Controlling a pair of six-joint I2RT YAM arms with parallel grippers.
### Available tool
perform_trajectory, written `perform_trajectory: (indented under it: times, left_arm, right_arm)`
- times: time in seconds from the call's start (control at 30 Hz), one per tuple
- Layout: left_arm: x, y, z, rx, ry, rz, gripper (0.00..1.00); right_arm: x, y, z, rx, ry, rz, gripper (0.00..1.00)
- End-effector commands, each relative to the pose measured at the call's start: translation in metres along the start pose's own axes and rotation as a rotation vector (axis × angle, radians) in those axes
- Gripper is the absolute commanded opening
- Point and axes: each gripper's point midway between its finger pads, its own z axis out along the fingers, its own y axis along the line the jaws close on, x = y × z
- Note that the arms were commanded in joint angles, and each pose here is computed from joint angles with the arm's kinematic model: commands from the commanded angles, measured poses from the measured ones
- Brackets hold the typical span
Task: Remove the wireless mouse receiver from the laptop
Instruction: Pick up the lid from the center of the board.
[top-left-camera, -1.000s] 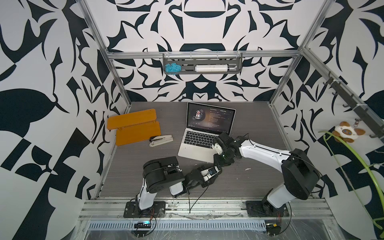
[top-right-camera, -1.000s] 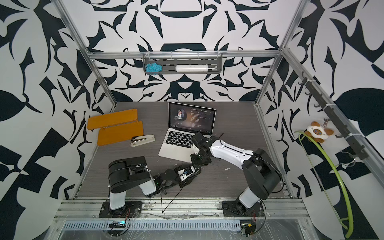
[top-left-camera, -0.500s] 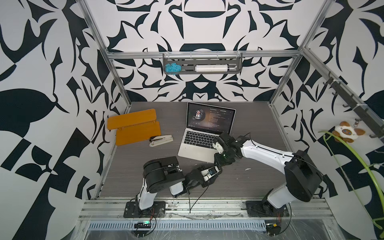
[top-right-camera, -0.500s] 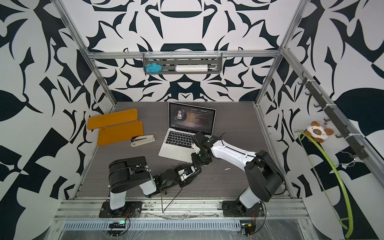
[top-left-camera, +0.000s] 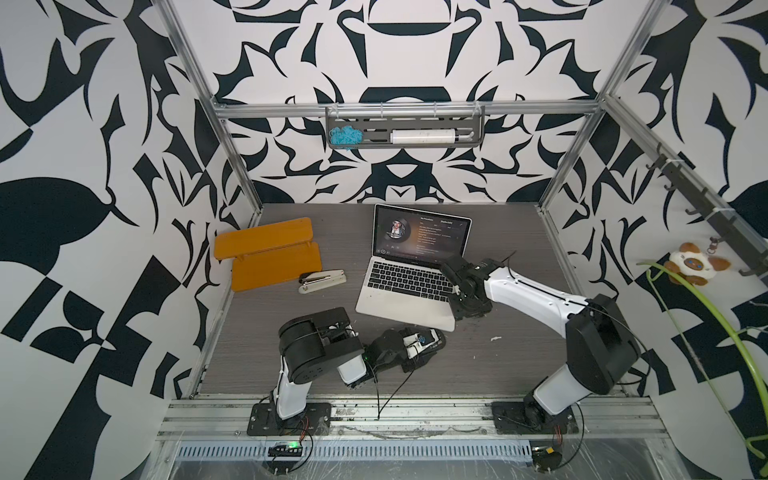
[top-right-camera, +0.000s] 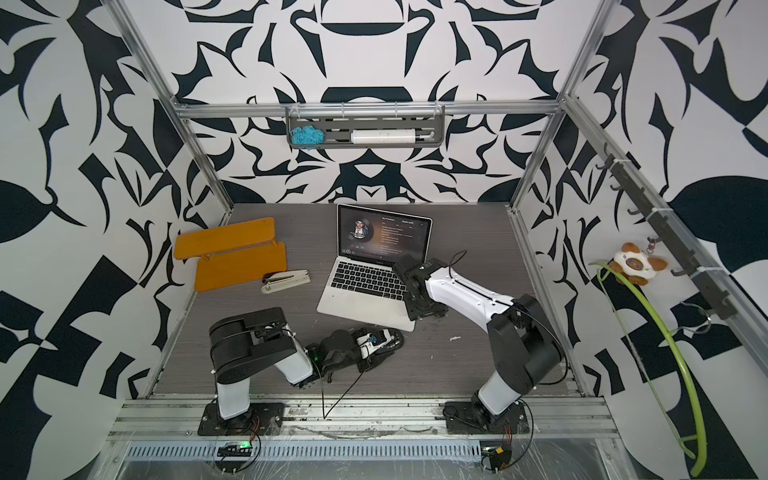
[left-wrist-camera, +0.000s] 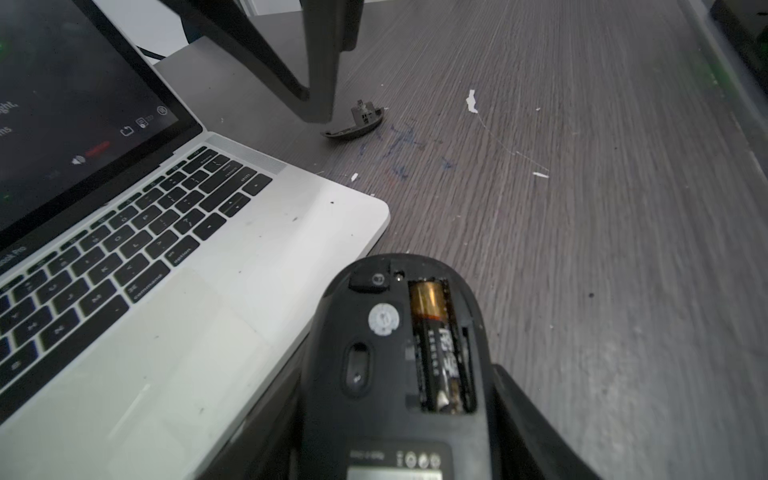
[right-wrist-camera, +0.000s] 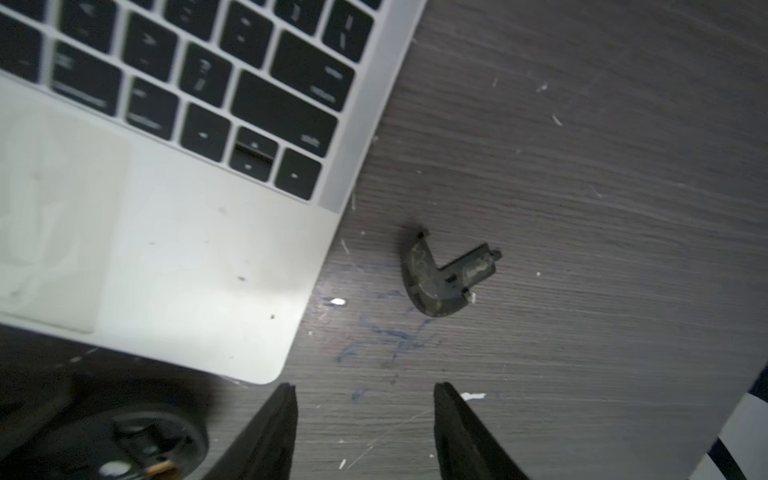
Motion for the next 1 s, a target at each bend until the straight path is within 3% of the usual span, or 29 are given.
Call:
perform_trajectory:
  times: [0.0, 0.63, 0.97]
  left_arm:
    - [0.096, -0.023, -0.020, 0.097, 0.348, 0.004, 0.52]
    - [0.100, -0.023, -0.018, 0.098, 0.360, 0.002, 0.52]
    - [0.103, -0.022, -0.018, 0.090, 0.369, 0.003, 0.52]
  right_arm:
    - [-0.002, -0.017, -0.005, 0.085, 0.012, -0.038, 0.54]
    - [-0.027, -0.013, 0.034, -0.011, 0.060, -0.058, 0.41]
    - [-0.017, -0.020, 0.054, -0.014, 0.114, -0.033, 0.33]
